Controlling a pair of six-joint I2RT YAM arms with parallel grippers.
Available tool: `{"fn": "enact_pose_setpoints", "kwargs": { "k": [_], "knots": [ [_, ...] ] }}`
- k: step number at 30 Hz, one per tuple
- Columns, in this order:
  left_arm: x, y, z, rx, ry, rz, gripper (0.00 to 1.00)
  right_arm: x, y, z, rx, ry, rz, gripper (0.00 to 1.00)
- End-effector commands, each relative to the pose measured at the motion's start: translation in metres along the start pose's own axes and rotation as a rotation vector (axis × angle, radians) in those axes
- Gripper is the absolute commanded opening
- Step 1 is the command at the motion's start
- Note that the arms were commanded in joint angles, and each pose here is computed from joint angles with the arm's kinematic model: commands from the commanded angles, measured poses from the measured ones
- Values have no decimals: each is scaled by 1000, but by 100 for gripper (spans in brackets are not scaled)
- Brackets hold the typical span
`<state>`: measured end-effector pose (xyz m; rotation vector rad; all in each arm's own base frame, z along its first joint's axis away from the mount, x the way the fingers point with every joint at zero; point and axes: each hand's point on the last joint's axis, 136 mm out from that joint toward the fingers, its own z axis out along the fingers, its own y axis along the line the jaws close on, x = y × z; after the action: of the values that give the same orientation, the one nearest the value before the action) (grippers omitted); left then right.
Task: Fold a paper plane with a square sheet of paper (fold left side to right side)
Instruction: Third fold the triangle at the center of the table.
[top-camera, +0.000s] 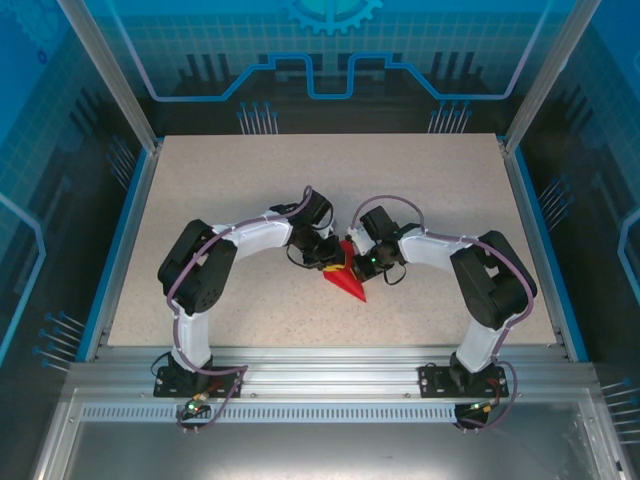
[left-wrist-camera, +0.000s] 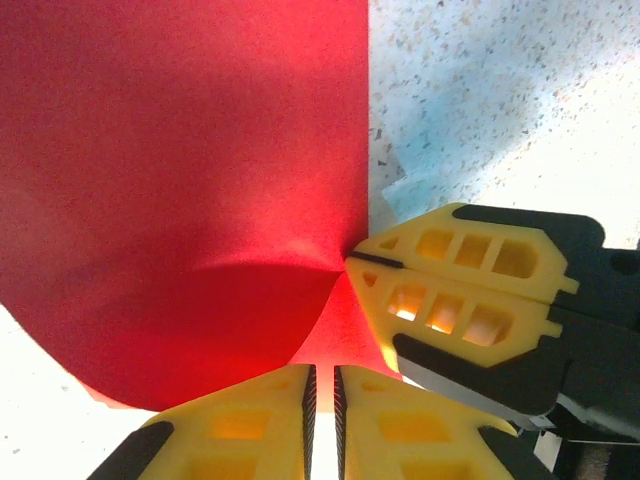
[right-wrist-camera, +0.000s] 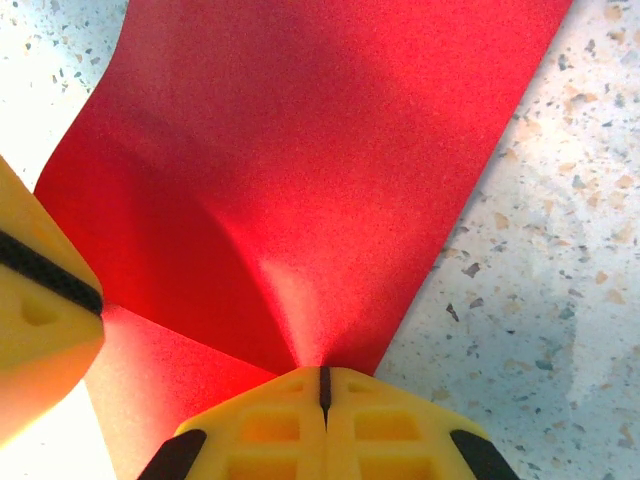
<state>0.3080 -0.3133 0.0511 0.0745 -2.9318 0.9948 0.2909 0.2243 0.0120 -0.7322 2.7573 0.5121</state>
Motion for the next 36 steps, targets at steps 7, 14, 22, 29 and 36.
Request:
{"fn": "enact_pose_setpoints", "kwargs": {
  "k": [7, 14, 22, 29, 36],
  "knots": [
    [14, 23, 16, -55, 46, -45, 17, 19, -6, 13, 11, 84, 13, 0],
    [22, 37, 21, -89, 63, -59, 17, 19, -6, 14, 13, 86, 13, 0],
    [23, 47, 31, -106, 72, -74, 17, 18, -6, 14, 10, 87, 12, 0],
    [26, 62, 37, -160, 83, -89, 16, 8, 2, 5, -20, 48, 7, 0],
    [28, 73, 42, -196, 88, -102, 15, -12, 10, -37, -33, -53, 13, 16]
  ]
}}
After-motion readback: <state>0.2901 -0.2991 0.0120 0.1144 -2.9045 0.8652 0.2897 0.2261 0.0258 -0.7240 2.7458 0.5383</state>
